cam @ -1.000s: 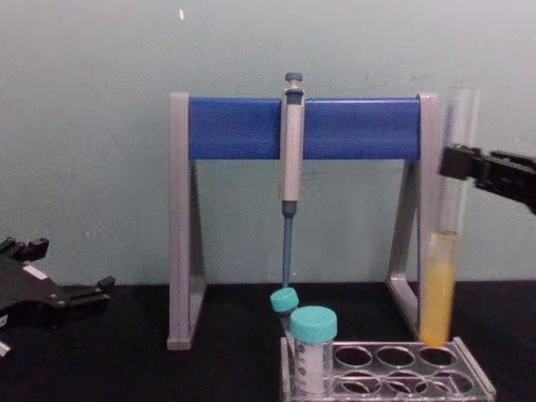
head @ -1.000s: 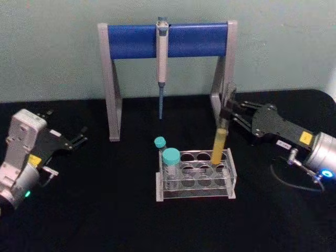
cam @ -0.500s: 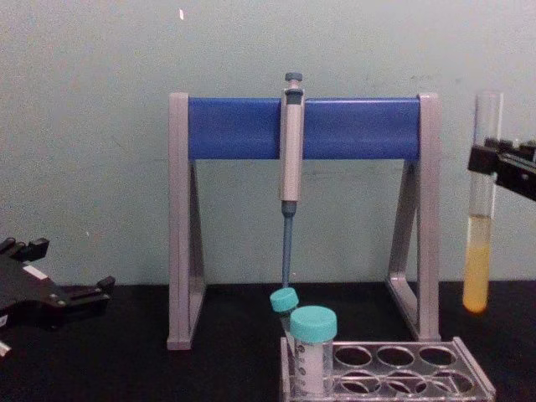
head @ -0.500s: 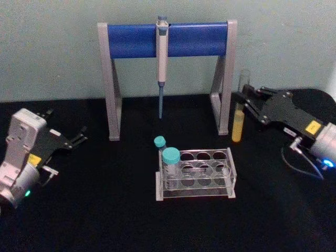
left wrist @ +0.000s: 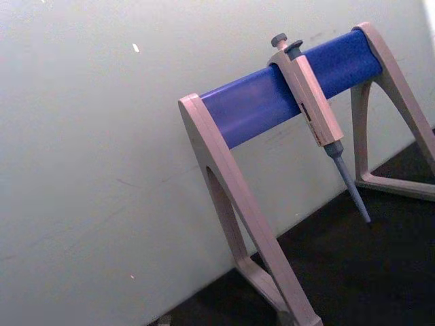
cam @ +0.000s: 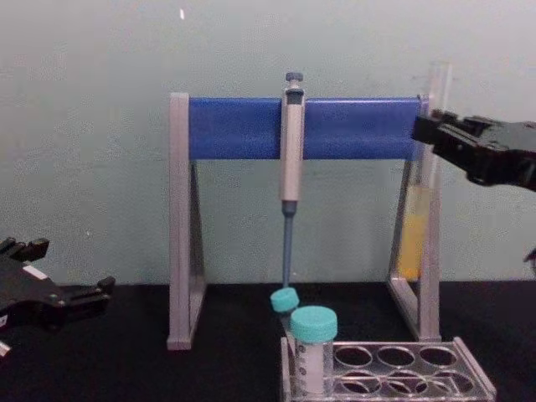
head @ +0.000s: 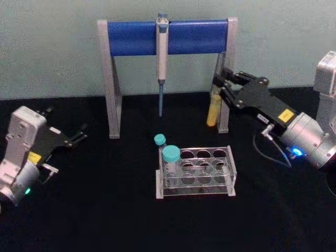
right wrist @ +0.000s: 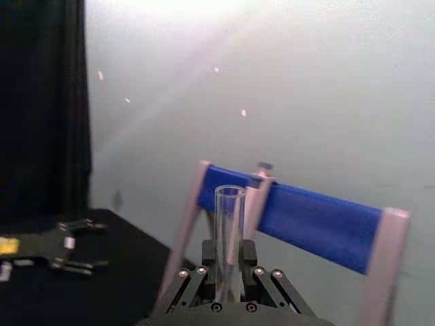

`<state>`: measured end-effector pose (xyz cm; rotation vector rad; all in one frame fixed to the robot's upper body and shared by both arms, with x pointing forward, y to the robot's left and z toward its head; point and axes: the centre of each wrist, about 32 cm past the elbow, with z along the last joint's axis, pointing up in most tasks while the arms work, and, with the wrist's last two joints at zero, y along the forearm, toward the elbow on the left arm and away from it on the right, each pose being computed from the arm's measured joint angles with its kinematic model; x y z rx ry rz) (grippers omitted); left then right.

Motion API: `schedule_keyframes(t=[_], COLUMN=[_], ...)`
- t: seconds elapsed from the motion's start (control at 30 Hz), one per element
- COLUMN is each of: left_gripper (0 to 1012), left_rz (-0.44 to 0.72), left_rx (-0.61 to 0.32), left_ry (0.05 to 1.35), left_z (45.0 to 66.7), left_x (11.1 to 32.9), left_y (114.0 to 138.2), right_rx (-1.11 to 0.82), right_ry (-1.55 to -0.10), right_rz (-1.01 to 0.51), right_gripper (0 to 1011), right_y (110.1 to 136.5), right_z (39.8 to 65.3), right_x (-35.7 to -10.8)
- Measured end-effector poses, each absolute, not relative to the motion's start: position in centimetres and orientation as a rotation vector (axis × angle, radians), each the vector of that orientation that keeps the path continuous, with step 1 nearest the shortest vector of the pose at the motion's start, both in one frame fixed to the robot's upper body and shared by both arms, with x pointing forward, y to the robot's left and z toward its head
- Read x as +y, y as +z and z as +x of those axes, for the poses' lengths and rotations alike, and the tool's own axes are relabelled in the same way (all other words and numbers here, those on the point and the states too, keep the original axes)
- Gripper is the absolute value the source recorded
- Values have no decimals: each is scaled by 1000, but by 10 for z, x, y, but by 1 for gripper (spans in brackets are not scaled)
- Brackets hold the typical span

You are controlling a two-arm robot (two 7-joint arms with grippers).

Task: Pick up the test tube from the test tube rack, shake it, then place it back into the test tube rack.

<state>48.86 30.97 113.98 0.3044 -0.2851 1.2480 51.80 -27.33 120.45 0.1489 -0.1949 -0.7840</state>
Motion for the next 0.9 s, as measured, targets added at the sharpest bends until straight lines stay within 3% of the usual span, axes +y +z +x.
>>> schedule_keyframes(t=[0.33, 0.6, 0.9], left_gripper=[1001, 1001, 1001], left_rz=[304, 304, 304], left_rx=[-285, -285, -285], left_ry=[1248, 1248, 1248], left_z=[489, 489, 489], left_x=[310, 310, 310], left_y=[1140, 1140, 1140], right_rx=[-67, -2, -76], right_ry=[-614, -503, -536], right_rz=[212, 193, 86], right_gripper=[216, 216, 216], right_y=[1205, 1210, 1213], right_z=[516, 507, 495], right_x=[-271, -296, -324])
